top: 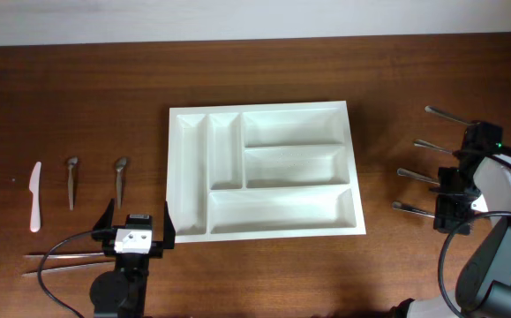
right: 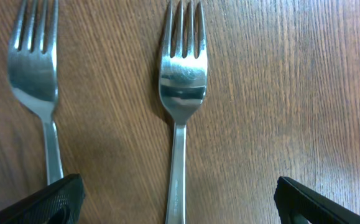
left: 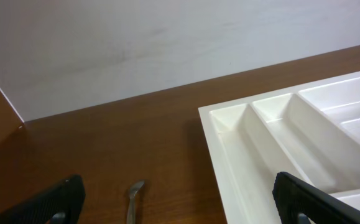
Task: Pack container
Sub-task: 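Lower the right gripper and grasp a metal fork by its handle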
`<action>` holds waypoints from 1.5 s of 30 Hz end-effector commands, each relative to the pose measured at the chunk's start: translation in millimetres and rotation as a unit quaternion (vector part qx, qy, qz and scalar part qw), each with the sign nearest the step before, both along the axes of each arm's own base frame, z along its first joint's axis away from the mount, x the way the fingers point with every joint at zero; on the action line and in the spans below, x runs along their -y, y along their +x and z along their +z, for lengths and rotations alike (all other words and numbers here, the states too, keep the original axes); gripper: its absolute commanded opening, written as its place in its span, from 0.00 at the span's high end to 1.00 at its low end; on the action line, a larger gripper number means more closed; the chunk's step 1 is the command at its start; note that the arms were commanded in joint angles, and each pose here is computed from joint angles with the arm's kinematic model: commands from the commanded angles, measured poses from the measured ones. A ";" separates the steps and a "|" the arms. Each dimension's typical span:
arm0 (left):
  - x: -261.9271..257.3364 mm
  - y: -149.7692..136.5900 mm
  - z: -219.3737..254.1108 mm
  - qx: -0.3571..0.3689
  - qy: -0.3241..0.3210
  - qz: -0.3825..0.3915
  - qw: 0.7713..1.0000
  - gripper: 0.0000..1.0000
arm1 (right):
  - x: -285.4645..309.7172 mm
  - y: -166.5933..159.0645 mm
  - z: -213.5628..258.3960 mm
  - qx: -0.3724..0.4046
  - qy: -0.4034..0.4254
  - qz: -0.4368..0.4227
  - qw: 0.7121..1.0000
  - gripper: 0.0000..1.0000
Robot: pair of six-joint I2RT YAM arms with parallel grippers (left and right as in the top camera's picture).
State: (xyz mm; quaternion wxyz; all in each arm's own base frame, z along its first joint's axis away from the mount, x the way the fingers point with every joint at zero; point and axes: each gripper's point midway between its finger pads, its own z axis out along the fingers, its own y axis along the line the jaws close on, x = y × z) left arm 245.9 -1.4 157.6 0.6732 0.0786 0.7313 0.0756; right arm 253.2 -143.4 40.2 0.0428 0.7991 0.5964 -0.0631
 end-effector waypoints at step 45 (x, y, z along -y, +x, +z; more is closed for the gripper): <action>0.5 0.0 -1.2 0.002 -0.005 -0.002 1.000 0.01 | 1.2 -16.5 -56.4 -0.036 -0.015 0.005 0.999 0.01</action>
